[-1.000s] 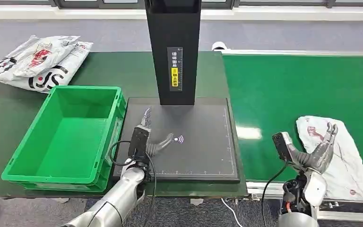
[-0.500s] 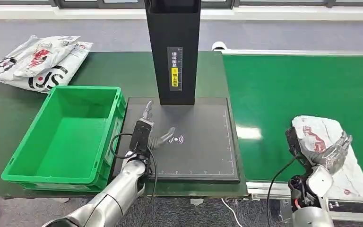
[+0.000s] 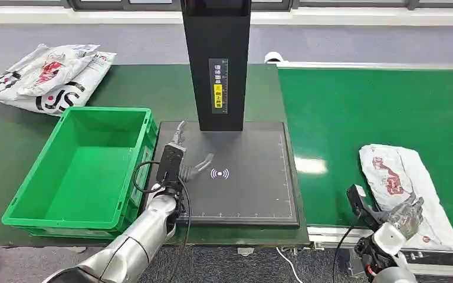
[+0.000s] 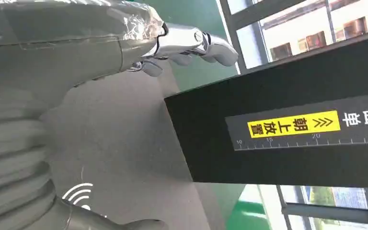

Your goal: Moved the parcel from conveyor to table for the left to box.

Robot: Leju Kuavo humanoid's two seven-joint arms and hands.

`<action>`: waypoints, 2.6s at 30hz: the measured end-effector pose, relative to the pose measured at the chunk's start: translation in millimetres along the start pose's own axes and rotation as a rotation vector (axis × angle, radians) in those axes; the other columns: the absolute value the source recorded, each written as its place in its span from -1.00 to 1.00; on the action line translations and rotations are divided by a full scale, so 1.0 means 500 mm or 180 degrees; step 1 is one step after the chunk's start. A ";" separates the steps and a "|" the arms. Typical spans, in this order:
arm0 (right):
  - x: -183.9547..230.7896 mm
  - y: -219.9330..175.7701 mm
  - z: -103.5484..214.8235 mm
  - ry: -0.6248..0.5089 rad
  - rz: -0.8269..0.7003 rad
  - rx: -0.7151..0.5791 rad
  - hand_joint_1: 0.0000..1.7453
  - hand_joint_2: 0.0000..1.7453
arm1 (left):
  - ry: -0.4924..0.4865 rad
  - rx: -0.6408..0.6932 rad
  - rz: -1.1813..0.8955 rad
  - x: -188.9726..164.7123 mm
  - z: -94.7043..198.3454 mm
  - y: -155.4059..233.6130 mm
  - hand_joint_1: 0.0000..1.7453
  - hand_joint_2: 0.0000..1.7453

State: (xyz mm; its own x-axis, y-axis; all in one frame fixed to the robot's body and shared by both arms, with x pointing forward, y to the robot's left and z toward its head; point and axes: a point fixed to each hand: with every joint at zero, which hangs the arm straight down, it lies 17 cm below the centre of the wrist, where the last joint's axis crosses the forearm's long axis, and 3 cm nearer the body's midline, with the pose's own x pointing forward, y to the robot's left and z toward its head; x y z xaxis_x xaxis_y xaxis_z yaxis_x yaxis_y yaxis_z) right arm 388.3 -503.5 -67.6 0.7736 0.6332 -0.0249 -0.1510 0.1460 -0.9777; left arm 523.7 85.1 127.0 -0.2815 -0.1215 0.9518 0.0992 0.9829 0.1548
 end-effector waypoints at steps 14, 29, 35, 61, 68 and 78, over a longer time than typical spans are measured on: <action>-0.048 0.085 0.022 0.0211 0.0799 0.0783 -1.00 1.00 | 0.0004 -0.0152 0.0027 0.000 0.005 -0.023 -1.00 1.00; -0.040 0.089 0.026 0.0086 0.0817 0.0723 1.00 1.00 | 0.0036 -0.0115 0.0041 -0.007 0.006 -0.016 -1.00 1.00; -0.028 0.078 0.019 -0.0003 0.0759 0.0643 1.00 1.00 | 0.0028 -0.0128 0.0023 -0.006 0.006 -0.017 -1.00 1.00; 0.382 -0.420 0.202 -0.2389 -0.1738 -0.1651 1.00 1.00 | -0.0128 0.0202 -0.0221 0.012 -0.007 0.047 -1.00 1.00; 0.507 -0.437 0.344 -0.2742 -0.2038 -0.1432 1.00 1.00 | -0.0239 0.0194 -0.0252 0.033 -0.016 0.050 -1.00 1.00; 0.677 -0.201 0.547 -0.3540 -0.1356 0.0081 1.00 1.00 | -0.0279 0.0180 -0.0252 0.042 -0.023 0.051 -1.00 1.00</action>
State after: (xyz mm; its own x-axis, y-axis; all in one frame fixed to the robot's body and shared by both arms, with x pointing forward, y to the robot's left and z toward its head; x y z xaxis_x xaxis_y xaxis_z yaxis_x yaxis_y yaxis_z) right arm 496.8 -95.9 79.3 -0.1919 0.8399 0.5076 -0.0333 0.5114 -0.8587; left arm 531.0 106.1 154.1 -0.3688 -0.1891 0.9101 0.0201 0.9772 0.2112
